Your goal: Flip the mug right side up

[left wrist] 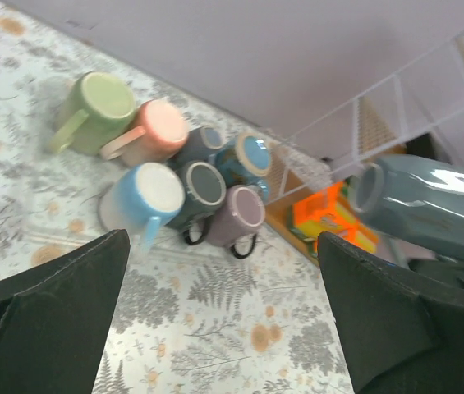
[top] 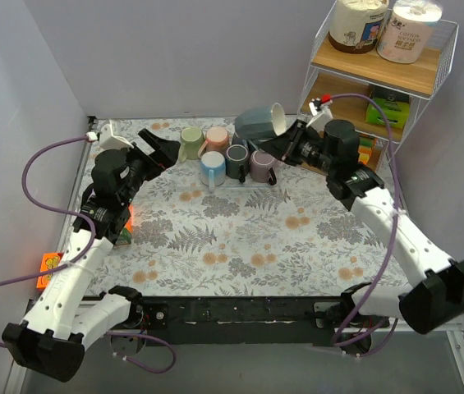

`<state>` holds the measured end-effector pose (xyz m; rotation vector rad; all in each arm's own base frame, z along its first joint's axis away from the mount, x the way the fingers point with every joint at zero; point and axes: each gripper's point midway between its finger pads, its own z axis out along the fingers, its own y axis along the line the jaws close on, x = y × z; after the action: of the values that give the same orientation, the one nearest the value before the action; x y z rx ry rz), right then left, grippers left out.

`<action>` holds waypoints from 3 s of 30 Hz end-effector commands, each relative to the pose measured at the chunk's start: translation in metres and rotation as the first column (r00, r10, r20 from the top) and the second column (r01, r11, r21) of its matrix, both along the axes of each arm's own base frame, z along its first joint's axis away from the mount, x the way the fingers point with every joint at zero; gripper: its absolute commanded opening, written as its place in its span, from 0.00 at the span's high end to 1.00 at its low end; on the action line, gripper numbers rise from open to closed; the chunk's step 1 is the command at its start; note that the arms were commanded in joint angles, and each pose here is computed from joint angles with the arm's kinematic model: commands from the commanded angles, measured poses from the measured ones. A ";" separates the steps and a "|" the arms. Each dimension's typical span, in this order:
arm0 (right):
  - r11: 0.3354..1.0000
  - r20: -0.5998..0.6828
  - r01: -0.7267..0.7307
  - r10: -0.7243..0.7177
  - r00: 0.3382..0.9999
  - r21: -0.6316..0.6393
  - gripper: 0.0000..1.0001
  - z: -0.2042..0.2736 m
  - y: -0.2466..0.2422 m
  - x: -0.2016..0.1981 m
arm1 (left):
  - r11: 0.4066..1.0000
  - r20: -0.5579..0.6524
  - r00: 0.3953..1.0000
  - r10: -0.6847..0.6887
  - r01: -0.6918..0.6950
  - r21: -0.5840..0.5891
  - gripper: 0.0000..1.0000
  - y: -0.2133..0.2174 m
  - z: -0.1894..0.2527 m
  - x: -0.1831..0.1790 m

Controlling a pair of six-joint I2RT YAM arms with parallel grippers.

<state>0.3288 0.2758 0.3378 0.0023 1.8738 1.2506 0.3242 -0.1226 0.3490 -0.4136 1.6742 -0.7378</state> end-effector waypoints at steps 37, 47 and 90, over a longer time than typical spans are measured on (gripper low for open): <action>0.384 0.106 0.482 -0.687 0.719 -0.788 0.99 -0.193 -0.285 -0.049 | 0.958 -0.265 0.948 -0.174 0.225 0.176 0.02 -0.037 -0.103 0.033; 0.372 0.120 0.457 -0.655 0.746 -0.808 0.99 -0.213 -0.291 -0.038 | 0.956 -0.257 0.946 -0.197 0.243 0.164 0.02 -0.041 -0.101 0.031; 0.350 -0.019 0.384 -0.760 0.650 -0.855 0.31 -0.199 -0.312 -0.049 | 0.954 -0.274 0.938 -0.211 0.258 0.151 0.02 -0.043 -0.109 0.028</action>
<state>0.2749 -0.0308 0.1090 0.4461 2.3976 -0.2152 0.3537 -0.1613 0.2322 -0.2103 2.0587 -0.6934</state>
